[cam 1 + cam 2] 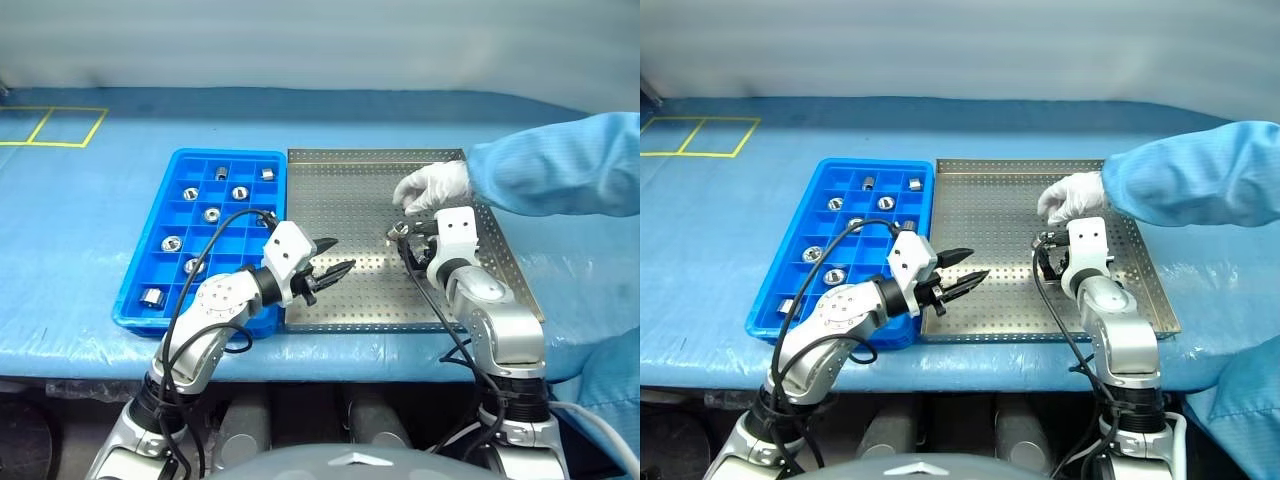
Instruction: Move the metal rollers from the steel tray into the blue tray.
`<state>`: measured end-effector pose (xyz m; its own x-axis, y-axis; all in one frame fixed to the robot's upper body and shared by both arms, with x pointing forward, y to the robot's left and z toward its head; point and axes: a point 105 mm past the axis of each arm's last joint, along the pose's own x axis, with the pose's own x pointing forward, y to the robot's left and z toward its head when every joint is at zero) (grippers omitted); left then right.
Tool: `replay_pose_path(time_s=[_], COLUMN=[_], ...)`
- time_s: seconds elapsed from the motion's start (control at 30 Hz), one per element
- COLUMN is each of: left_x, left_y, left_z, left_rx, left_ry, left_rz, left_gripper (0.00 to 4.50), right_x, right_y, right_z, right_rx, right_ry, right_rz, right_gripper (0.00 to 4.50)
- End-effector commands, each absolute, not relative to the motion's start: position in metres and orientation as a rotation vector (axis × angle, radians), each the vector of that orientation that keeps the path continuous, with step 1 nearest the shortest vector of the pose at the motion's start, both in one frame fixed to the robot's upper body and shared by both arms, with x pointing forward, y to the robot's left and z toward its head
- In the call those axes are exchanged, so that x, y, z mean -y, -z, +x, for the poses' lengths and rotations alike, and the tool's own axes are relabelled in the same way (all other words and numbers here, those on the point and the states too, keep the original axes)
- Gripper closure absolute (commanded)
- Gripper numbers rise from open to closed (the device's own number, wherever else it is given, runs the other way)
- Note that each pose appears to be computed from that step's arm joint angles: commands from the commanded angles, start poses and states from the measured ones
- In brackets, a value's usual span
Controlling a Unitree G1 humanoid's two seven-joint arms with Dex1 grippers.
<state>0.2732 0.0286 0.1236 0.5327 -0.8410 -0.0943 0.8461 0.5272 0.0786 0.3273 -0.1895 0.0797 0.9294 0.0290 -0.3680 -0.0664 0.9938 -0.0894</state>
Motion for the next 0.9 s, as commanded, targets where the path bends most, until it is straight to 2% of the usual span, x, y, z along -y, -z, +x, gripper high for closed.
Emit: replay_pose_path(time_s=[0.03, 0.43, 0.57, 0.7, 0.9], left_x=[-0.028, -0.032, -0.046, -0.060, -0.075], left_y=[-0.130, -0.128, -0.126, -0.118, -0.128], left_z=[0.273, 0.278, 0.289, 0.295, 0.306], left_rx=[-0.012, -0.021, -0.040, -0.087, -0.059], left_ry=[1.002, 0.977, 0.875, 0.793, 0.672], left_rz=[0.123, 0.137, 0.156, 0.182, 0.179], left_gripper=[2.12, 2.12, 2.12, 2.12, 2.12], right_x=[0.188, 0.180, 0.166, 0.164, 0.141], right_y=[-0.090, -0.092, -0.094, -0.097, -0.106], right_z=[0.324, 0.322, 0.319, 0.320, 0.320], right_rx=[-0.340, -0.332, -0.329, -0.313, -0.283], right_ry=[-0.065, -0.109, -0.194, -0.202, -0.325], right_rz=[-0.106, -0.097, -0.108, -0.123, -0.121], right_gripper=[0.00, 0.00, 0.00, 0.00, 0.00])
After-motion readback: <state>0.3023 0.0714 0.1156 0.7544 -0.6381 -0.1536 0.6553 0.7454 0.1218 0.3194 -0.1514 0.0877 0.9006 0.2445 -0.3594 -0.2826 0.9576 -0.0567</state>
